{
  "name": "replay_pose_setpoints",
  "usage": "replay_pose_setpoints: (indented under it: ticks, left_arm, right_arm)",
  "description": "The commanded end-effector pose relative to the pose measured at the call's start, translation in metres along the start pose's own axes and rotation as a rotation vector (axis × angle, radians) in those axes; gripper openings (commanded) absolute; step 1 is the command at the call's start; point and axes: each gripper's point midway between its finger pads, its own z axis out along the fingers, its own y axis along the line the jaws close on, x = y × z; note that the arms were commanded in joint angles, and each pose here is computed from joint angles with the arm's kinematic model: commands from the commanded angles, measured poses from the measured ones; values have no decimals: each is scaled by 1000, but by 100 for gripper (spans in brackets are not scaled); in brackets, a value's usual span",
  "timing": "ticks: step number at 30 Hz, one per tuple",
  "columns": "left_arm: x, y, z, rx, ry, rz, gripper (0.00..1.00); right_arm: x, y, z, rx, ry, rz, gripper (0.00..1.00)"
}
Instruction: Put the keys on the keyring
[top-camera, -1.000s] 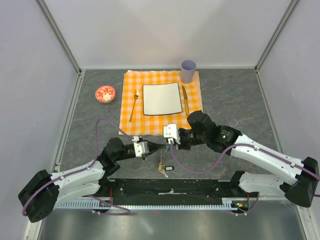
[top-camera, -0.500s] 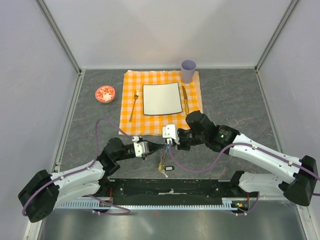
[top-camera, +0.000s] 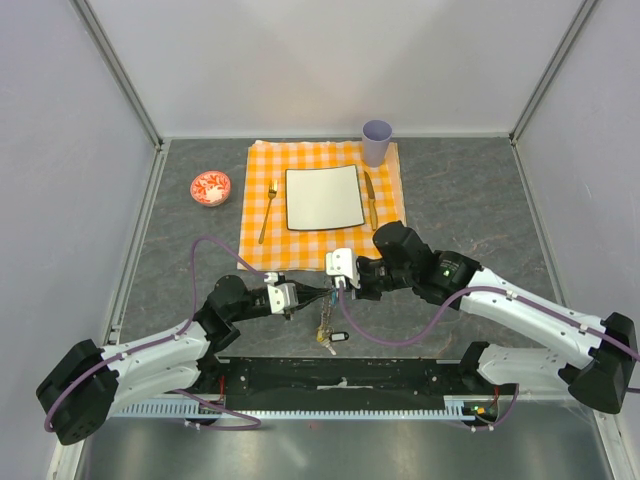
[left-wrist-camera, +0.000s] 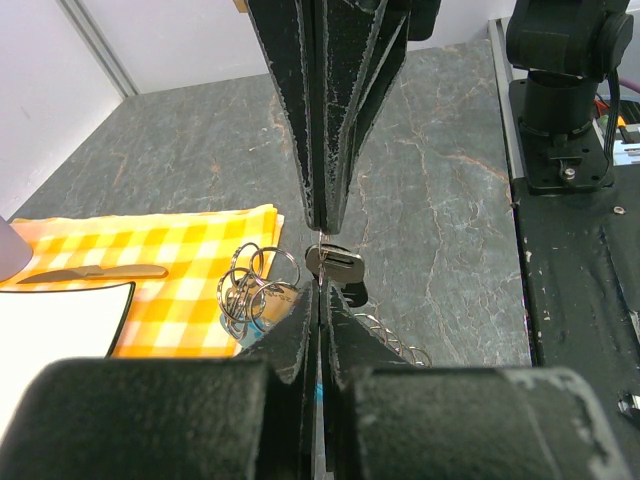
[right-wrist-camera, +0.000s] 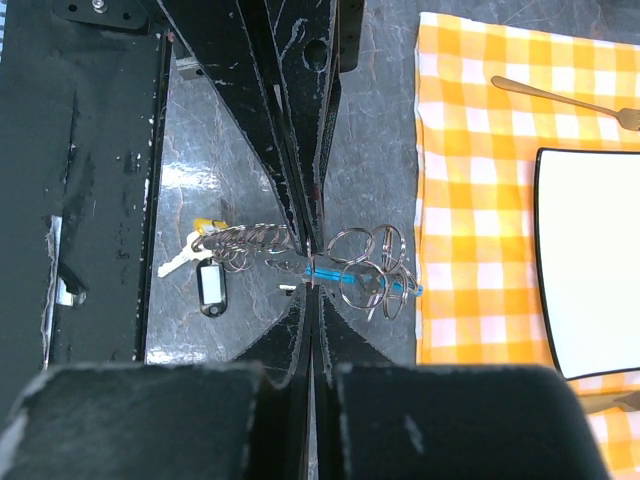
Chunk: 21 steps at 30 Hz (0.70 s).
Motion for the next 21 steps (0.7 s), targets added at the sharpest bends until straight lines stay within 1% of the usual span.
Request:
replay_pose_setpoints:
  ticks: [1,21]
  left_arm:
    - [-30,9,5,-19,-80,25,2]
    - [-32,8,5,-8,-87,25,2]
  right_arm:
    - [-17,-4,-7,24,-51,-21,0]
    - [-12,-1,0,0,-40,-14,0]
